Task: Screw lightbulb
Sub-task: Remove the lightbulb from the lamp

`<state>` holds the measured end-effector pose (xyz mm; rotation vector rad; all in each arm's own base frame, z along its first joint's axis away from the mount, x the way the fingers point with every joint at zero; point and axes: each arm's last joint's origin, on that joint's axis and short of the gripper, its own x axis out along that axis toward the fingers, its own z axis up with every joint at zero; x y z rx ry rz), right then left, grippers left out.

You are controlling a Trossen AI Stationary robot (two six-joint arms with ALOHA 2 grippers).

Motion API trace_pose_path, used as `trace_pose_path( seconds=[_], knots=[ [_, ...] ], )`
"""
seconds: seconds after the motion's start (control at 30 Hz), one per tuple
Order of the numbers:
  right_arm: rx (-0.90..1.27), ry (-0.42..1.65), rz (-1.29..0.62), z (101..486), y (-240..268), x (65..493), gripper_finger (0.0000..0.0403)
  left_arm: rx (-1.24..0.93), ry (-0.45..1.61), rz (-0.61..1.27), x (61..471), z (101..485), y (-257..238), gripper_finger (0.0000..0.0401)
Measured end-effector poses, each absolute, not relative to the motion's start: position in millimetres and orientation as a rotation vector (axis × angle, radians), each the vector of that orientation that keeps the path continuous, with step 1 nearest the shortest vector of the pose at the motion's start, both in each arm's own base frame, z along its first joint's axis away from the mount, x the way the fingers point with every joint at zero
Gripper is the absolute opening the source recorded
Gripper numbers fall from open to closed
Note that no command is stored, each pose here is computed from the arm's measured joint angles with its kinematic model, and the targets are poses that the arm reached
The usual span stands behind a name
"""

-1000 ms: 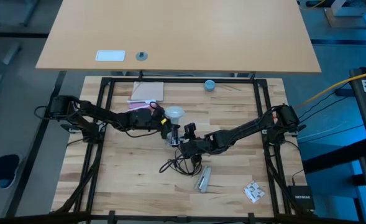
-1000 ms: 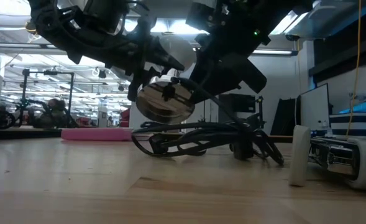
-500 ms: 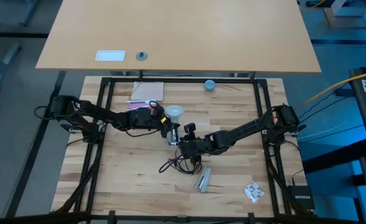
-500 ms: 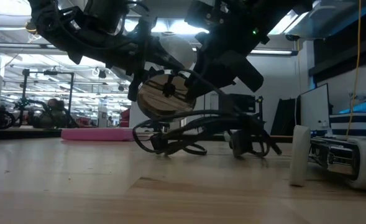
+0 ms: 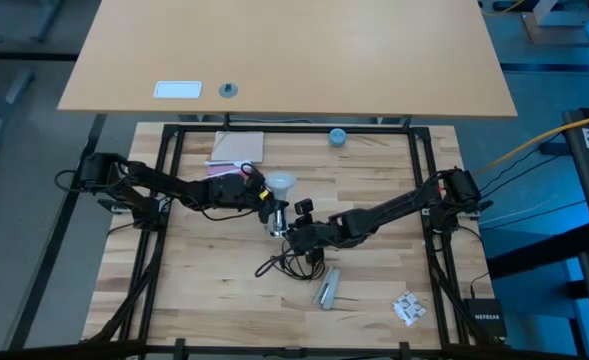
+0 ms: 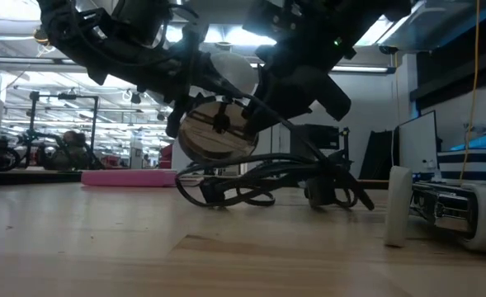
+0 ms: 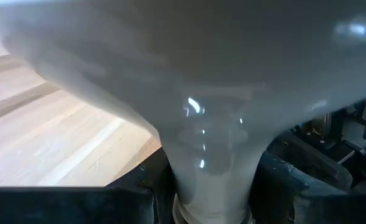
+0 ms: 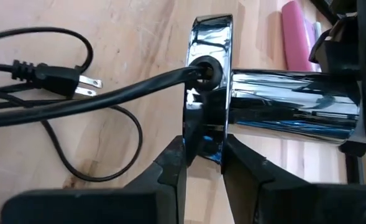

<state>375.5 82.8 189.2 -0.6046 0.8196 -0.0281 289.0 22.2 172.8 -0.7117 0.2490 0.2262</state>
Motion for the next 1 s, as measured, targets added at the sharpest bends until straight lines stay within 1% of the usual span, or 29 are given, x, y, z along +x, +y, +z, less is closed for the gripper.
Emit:
trace_pose_path(
  seconds=[0.43, 0.53, 0.63, 0.73, 0.8, 0.9, 1.0],
  knots=[
    [-0.589, 0.788, -0.033, 203, 85, 382, 0.0082, -0.694, 0.253, 0.234, 289, 173, 22, 0.0148],
    [-0.587, 0.781, -0.033, 206, 85, 384, 0.0088, -0.691, 0.255, 0.237, 289, 173, 22, 0.0148],
    [-0.586, 0.767, -0.027, 208, 86, 385, 0.0107, -0.679, 0.253, 0.235, 289, 173, 23, 0.0148],
    [-0.585, 0.743, -0.025, 212, 87, 387, 0.0134, -0.656, 0.266, 0.241, 289, 171, 23, 0.0148],
    [-0.582, 0.718, -0.045, 217, 87, 388, 0.0154, -0.612, 0.315, 0.252, 287, 165, 23, 0.0148],
    [-0.577, 0.711, -0.054, 217, 86, 389, 0.0182, -0.556, 0.285, 0.258, 288, 168, 23, 0.0148],
    [-0.577, 0.718, -0.051, 216, 86, 388, 0.0201, -0.483, 0.283, 0.261, 288, 169, 24, 0.0148]
  ],
)
